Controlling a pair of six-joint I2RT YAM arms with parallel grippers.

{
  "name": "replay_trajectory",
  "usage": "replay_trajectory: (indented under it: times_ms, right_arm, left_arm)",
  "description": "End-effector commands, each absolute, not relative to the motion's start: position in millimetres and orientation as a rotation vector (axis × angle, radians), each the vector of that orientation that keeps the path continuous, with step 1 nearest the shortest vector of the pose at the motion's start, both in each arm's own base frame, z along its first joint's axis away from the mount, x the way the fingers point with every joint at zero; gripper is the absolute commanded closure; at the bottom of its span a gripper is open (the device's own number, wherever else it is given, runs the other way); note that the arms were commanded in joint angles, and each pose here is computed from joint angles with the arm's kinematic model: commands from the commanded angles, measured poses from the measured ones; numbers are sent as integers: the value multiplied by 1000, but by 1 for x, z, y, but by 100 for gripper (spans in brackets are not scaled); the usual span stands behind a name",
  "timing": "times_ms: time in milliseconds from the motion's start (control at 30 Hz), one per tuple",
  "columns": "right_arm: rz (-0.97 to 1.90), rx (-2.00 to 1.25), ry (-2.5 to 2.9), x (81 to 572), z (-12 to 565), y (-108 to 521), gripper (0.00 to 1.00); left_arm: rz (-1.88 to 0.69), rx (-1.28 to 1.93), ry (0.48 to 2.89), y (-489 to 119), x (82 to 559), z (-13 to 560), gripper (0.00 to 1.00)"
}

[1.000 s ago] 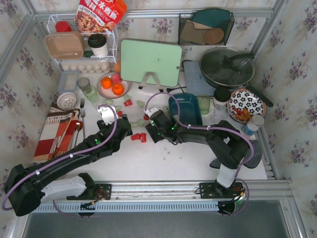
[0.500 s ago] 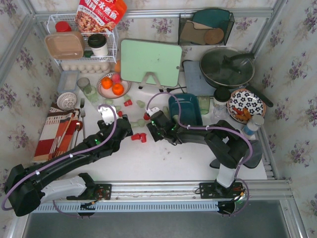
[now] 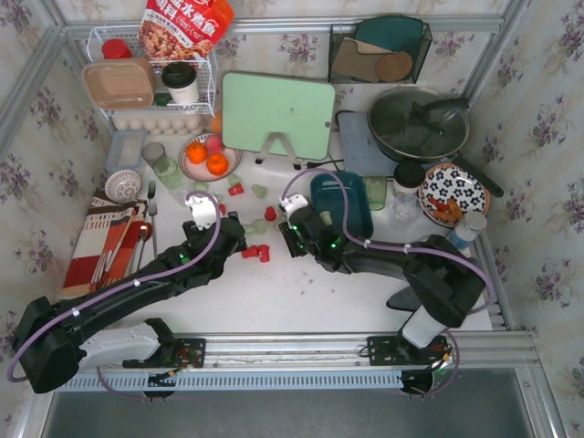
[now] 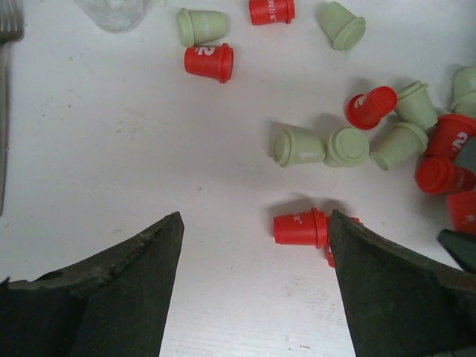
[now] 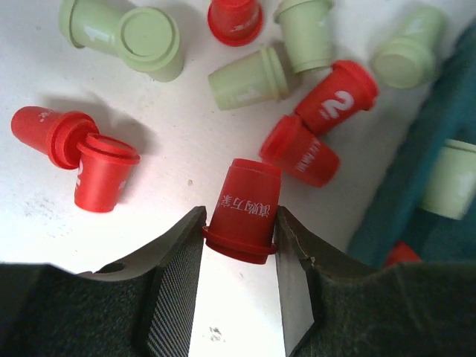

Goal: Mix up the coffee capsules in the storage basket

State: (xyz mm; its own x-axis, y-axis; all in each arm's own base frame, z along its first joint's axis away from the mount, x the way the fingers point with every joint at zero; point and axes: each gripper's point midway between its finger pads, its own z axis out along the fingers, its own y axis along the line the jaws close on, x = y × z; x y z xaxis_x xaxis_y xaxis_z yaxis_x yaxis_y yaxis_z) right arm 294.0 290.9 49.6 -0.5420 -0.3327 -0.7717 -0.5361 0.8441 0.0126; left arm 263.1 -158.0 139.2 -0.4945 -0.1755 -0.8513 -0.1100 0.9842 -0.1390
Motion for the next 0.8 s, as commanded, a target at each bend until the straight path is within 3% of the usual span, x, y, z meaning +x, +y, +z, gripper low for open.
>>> replay_trajectory:
  times_ms: [0,267,567,767]
  right_arm:
    - [331,-497,2004,308,95,283,61]
    - [185,-111,1707,311,169,199,61]
    - [75,10,1843,333,134,165,55]
    - [135,14,1937,340,113,168,47]
  left_arm:
    - [-109,-190,2093,-167,267,145,19]
    - [-88,-96,2181,-178,265,136,19]
    - [-182,-4,2342,-202,254,104,19]
    - [-250,13,2432,-220,247,79,19]
